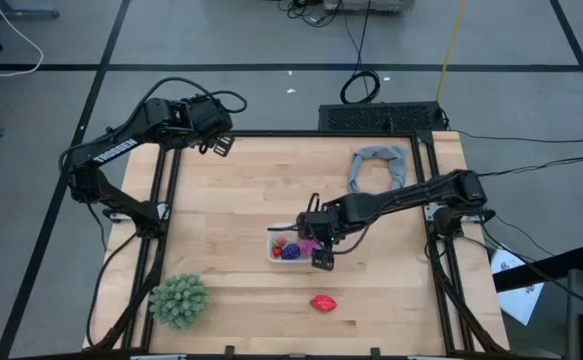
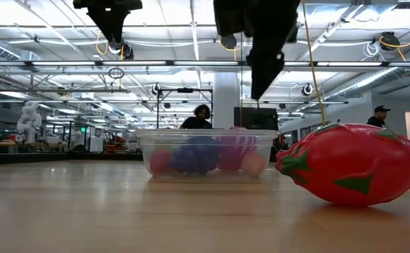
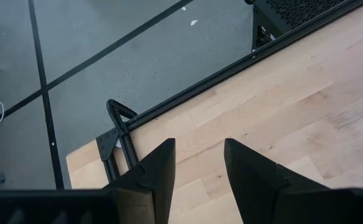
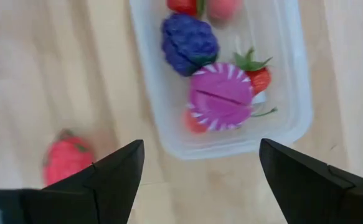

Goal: Pick and placing Produce into tupperware
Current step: Put the dragon fruit into the bin

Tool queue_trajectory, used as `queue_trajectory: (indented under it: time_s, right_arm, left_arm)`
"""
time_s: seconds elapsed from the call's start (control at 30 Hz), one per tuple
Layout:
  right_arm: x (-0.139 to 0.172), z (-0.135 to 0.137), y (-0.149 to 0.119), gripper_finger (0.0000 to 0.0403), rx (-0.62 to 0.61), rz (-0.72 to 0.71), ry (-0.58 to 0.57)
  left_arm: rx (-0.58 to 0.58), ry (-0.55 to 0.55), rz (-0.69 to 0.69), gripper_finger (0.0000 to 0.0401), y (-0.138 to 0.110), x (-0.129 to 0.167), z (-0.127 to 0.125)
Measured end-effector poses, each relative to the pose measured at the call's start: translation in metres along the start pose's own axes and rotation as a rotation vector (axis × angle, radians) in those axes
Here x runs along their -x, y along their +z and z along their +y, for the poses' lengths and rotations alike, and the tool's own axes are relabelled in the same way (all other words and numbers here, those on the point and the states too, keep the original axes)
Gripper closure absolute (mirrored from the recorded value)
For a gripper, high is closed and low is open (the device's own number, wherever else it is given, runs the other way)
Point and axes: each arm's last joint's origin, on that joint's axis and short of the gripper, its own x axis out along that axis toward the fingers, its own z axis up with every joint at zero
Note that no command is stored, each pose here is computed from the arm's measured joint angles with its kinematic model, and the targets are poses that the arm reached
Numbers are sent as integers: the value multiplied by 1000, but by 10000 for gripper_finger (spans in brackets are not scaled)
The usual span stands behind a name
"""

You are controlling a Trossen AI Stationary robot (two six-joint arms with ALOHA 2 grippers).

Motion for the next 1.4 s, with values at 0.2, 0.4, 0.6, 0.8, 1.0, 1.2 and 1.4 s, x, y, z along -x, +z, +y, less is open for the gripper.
queue_trajectory:
  time_s: [0.2, 0.4, 0.6, 0.8, 1.0, 1.2, 1.4]
  right_arm:
    - [14, 30, -14, 92, -18, -31, 47]
    - [14, 59, -30, 92, 30, -26, 81]
    - [14, 81, -40, 92, 111, -52, 120]
    - [-5, 95, -57, 92, 193, -80, 161]
    - [-33, 93, -77, 92, 190, -61, 164]
    - [-53, 85, -86, 92, 146, -77, 181]
    - [-61, 84, -88, 92, 144, -128, 220]
  left_arm:
    - [0, -1, 0, 258, 0, 0, 0]
    - [-1, -11, 8, 258, 0, 0, 0]
    - [-10, -25, 14, 258, -1, 1, -2]
    - [-24, -39, 8, 258, -3, 4, -6]
    - [-15, -56, 4, 258, -6, 7, -10]
    - [-10, -66, 1, 258, -8, 9, -13]
    - [-13, -68, -1, 258, -8, 10, -13]
